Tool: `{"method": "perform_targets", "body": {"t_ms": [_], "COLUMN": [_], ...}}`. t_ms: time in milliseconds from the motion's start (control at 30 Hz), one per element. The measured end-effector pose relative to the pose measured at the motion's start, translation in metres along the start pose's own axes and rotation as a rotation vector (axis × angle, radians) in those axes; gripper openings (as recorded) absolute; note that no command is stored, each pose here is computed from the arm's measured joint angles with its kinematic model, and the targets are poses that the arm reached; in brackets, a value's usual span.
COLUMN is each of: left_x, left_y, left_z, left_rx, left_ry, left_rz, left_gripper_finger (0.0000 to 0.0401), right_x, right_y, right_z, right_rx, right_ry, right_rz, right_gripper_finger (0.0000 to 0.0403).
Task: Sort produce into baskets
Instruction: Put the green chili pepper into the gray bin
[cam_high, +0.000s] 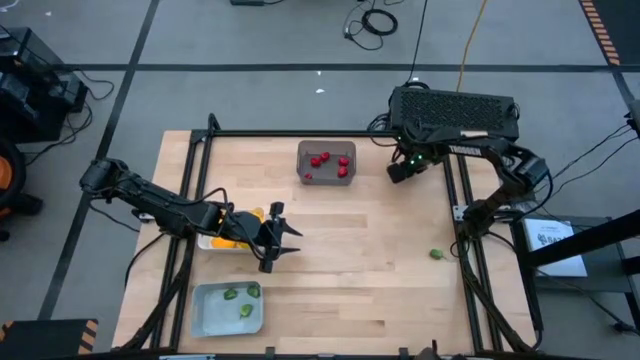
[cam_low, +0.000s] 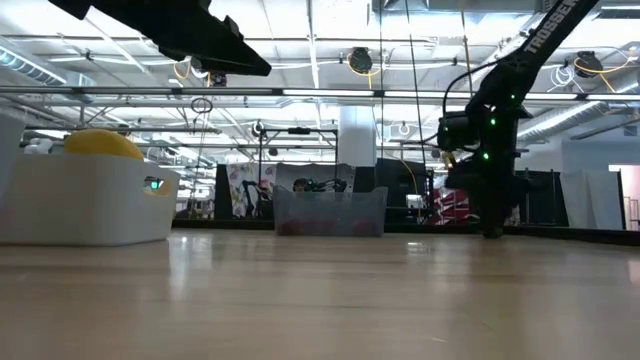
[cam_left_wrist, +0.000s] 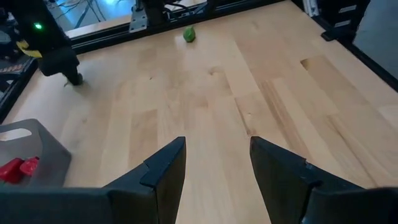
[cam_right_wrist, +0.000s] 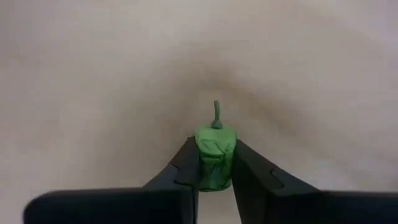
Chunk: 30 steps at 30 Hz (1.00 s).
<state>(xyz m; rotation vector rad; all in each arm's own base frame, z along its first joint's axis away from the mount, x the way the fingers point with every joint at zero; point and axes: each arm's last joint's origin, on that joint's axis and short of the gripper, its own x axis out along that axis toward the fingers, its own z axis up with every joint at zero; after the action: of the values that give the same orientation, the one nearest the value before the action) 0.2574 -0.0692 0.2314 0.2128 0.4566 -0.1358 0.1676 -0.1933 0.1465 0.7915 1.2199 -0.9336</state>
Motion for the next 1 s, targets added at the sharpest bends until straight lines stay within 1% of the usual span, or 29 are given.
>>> {"method": "perform_targets", "body": {"t_ms": [167, 267, 367, 467, 567, 733, 800, 900, 1000], "left_x": [0.000, 0.000, 0.005, 0.014, 0.025, 0.044, 0.052, 0.063, 0.074], "left_y": [0.000, -0.001, -0.002, -0.007, -0.012, -0.015, -0.017, -0.019, -0.021], "left_z": [0.001, 0.001, 0.004, 0.006, 0.006, 0.009, 0.008, 0.008, 0.010], "left_rx": [-0.002, -0.002, -0.006, 0.006, 0.059, 0.149, 0.171, 0.197, 0.203], "left_ry": [-0.012, -0.016, -0.059, -0.114, -0.161, -0.305, -0.352, -0.377, -0.376], "left_rz": [-0.011, -0.012, -0.030, -0.084, -0.107, -0.070, -0.055, -0.044, -0.043], "left_gripper_finger": [0.0187, 0.0187, 0.0187, 0.0187, 0.0187, 0.0187, 0.0187, 0.0187, 0.0187], "right_x": [-0.023, -0.041, -0.062, -0.082, -0.096, -0.111, -0.115, -0.120, -0.120], "right_y": [0.026, 0.050, 0.079, 0.110, 0.137, 0.177, 0.188, 0.202, 0.211], "right_z": [-0.009, -0.020, -0.035, -0.054, -0.076, -0.113, -0.126, -0.143, -0.156], "right_rx": [-0.064, -0.131, -0.254, -0.408, -0.529, -0.673, -0.715, -0.765, -0.800], "right_ry": [-0.014, -0.020, -0.041, -0.083, -0.115, -0.141, -0.140, -0.143, -0.151], "right_rz": [0.256, 0.453, 0.653, 0.804, 0.904, 1.073, 1.124, 1.195, 1.214], "right_gripper_finger": [0.0074, 0.0078, 0.0078, 0.0079, 0.0079, 0.0079, 0.0079, 0.0079, 0.0079]}}
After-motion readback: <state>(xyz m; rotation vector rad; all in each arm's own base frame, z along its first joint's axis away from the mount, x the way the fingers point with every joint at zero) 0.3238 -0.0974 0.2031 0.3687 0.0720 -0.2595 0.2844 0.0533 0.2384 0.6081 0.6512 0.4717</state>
